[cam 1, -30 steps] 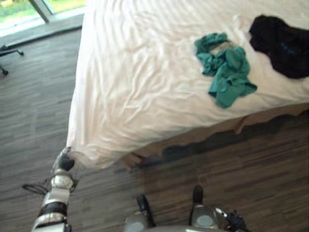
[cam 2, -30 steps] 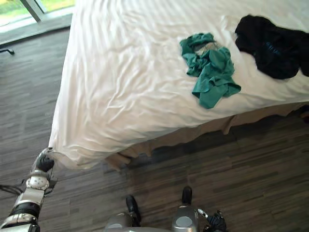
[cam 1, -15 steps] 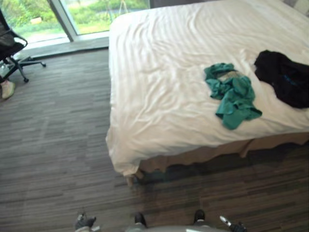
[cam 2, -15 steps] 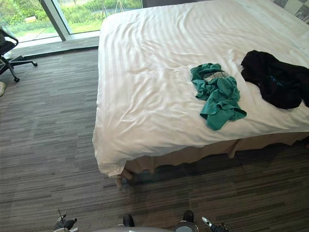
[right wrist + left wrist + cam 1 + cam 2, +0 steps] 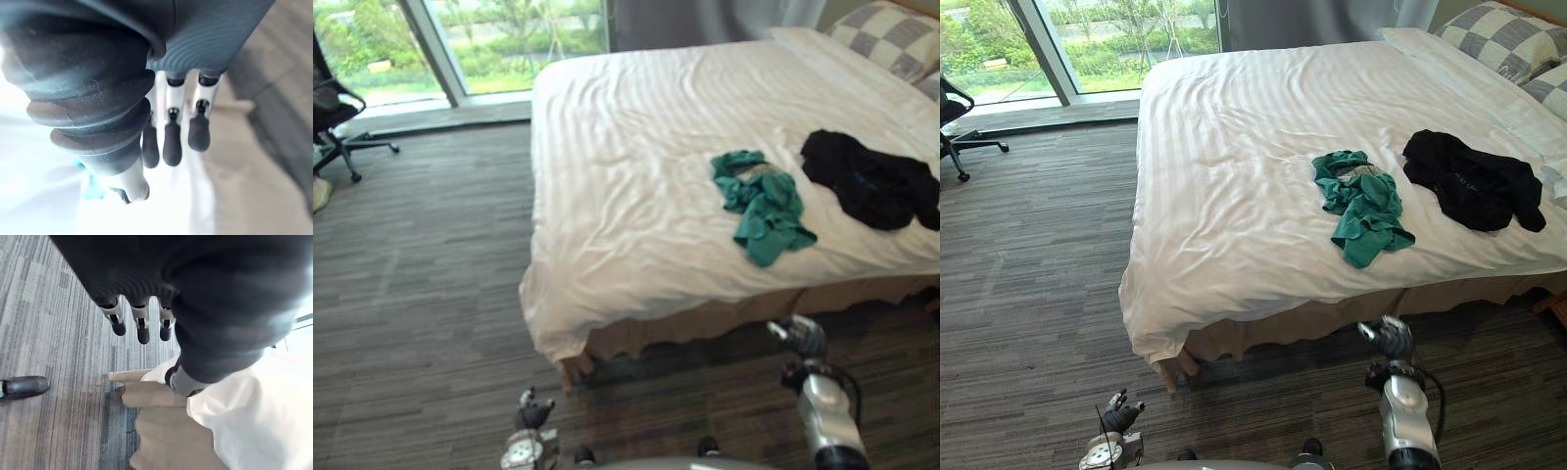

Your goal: Tidy the bed and pick cloth on bed and put in laundry

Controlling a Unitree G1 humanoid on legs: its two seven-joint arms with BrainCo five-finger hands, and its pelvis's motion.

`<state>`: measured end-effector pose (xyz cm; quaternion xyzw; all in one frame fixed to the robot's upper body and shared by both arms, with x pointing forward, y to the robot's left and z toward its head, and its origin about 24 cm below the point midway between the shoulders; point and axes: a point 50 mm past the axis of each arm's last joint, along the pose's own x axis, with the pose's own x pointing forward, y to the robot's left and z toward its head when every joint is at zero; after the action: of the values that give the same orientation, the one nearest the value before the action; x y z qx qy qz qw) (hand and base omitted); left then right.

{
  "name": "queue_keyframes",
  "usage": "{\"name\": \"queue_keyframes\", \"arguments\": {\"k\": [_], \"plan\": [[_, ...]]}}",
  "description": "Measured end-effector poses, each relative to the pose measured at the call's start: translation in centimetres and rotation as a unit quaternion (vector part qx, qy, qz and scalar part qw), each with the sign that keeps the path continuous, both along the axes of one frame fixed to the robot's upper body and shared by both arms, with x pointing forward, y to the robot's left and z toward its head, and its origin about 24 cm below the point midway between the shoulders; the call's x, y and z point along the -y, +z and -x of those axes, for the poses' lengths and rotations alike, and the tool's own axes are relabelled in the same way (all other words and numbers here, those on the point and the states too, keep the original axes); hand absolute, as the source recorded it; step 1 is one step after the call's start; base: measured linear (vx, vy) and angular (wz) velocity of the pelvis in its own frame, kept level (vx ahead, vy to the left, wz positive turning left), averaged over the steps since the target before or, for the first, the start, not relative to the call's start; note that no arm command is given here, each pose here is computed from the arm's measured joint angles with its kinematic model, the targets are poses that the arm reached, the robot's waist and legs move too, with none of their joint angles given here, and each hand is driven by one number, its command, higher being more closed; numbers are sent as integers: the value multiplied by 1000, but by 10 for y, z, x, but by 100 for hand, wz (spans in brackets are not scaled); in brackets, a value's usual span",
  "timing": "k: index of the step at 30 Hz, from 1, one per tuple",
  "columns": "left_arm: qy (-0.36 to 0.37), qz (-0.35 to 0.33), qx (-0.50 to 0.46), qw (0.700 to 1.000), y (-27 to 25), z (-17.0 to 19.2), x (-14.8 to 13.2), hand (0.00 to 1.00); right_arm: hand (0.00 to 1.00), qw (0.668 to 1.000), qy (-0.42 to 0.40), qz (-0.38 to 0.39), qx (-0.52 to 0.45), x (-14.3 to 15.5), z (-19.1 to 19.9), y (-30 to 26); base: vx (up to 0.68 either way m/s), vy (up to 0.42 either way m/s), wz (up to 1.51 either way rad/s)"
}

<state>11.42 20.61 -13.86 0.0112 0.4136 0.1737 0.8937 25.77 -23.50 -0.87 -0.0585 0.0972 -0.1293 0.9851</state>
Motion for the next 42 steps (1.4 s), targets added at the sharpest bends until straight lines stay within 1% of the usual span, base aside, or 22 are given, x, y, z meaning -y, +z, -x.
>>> {"name": "queue_keyframes", "arguments": {"k": [2,3,5,6,8,10,12,15,16,18,19,21,22,23,27,30,33,34,35,36,38,42], "plan": [[-11,3,-1,1000,-1,0,4,0,100,997,61,6,55,-26,-29,26,37,-11,37],[-14,4,0,1000,0,-2,5,0,100,995,73,7,66,-33,-35,32,42,-14,41],[-26,12,4,1000,0,-4,9,0,100,987,120,8,108,-59,-58,57,54,-15,35],[-29,14,2,999,-1,-2,11,0,100,979,148,-11,142,-79,-74,79,42,-13,29],[-27,21,3,999,-1,-2,14,0,100,971,164,-32,173,-94,-87,99,19,-12,33],[-25,29,10,999,-1,-4,19,0,100,963,174,-50,200,-103,-98,120,8,-8,51],[-36,29,29,999,4,-11,20,0,100,952,175,-82,238,-111,-107,145,-16,-10,73],[-73,25,67,995,15,-33,23,0,100,931,163,-143,295,-116,-122,189,-59,-5,92],[-77,24,72,994,17,-36,23,0,100,927,160,-152,304,-117,-124,197,-120,11,57],[-88,19,87,992,22,-48,23,0,100,907,147,-201,340,-119,-136,236,-126,11,34],[-91,20,91,991,23,-51,25,0,100,901,146,-213,350,-120,-138,246,-133,6,39],[-108,14,110,988,30,-63,27,0,100,868,142,-270,392,-119,-141,287,-133,-1,25],[-110,14,115,987,31,-66,27,0,100,862,141,-278,399,-119,-141,293,-125,-22,26],[-118,13,133,984,37,-77,30,0,100,844,135,-303,422,-114,-140,311,-119,-34,28],[-135,24,178,974,52,-96,42,0,100,805,119,-362,455,-102,-139,343,-114,-34,25],[-151,38,226,962,68,-114,55,0,100,803,96,-363,463,-80,-141,359,-125,-36,15],[-176,47,260,948,82,-125,68,0,100,817,55,-344,460,-49,-144,365,-78,-10,6],[-186,49,267,944,85,-128,73,0,100,814,62,-330,474,-44,-141,374,-99,0,-14],[-191,59,282,938,91,-132,79,0,100,807,84,-313,494,-47,-135,393,-89,6,-26],[-193,63,287,936,92,-132,80,0,100,807,91,-307,495,-49,-134,399,-101,8,-39],[-207,70,294,931,95,-132,87,0,100,815,93,-295,490,-46,-135,399,-65,5,-34],[-240,78,299,920,97,-130,100,0,100,816,95,-287,492,-37,-135,394,-62,23,-21]]}}
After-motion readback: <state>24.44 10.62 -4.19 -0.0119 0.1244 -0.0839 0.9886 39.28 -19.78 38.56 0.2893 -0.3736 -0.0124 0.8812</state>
